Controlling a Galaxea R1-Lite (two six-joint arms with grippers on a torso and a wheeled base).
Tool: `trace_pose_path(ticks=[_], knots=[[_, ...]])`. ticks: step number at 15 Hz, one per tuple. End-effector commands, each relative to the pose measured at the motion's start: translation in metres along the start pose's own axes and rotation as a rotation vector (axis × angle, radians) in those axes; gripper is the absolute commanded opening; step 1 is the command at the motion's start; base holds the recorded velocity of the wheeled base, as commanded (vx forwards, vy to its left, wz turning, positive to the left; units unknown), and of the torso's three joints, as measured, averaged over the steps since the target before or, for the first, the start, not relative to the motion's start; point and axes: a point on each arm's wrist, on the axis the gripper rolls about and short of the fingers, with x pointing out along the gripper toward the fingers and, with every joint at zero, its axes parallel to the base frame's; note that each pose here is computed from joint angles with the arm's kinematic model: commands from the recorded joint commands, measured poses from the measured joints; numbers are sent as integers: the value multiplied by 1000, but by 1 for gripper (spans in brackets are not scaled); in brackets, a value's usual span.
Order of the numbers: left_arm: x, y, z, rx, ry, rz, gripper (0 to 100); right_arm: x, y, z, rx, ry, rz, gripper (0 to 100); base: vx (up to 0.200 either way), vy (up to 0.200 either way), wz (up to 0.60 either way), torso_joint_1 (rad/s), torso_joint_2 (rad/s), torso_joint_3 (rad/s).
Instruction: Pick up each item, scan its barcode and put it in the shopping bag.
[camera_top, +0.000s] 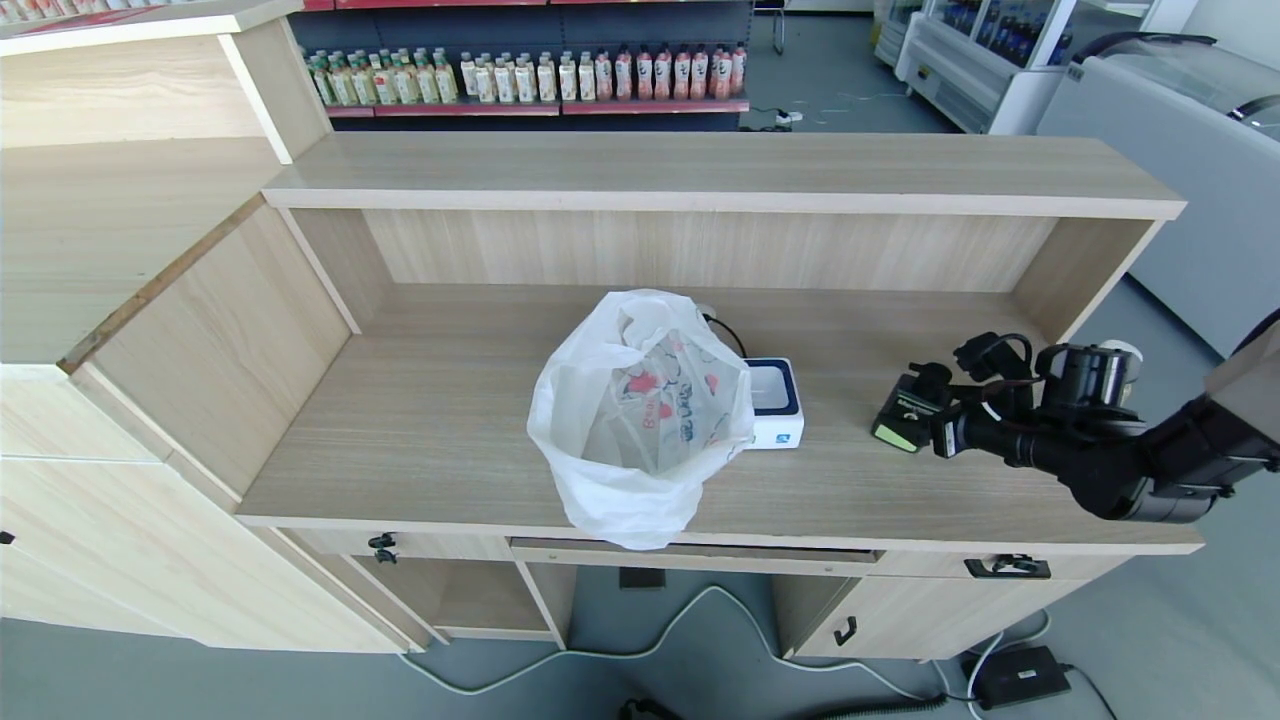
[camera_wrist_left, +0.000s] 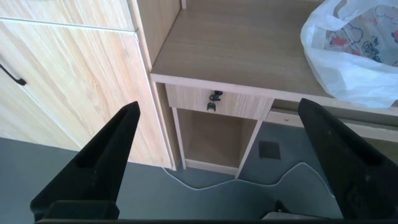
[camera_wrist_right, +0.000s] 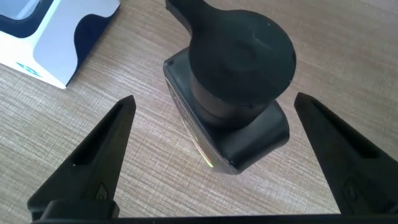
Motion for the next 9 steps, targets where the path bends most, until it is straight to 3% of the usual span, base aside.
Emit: trace_pose_path(ticks=[1,2,9], knots=[[0,0,0,0,-1,0,100,3,1,-1,-1,-4,13,100,0,0,0,0,0,0],[0,0,0,0,-1,0,100,5,1,-2,-2,-5,20,0,0,0,0,0,0,0],[0,0,0,0,-1,0,100,-5,2,10,-9,-27,12,0,0,0,0,0,0,0]])
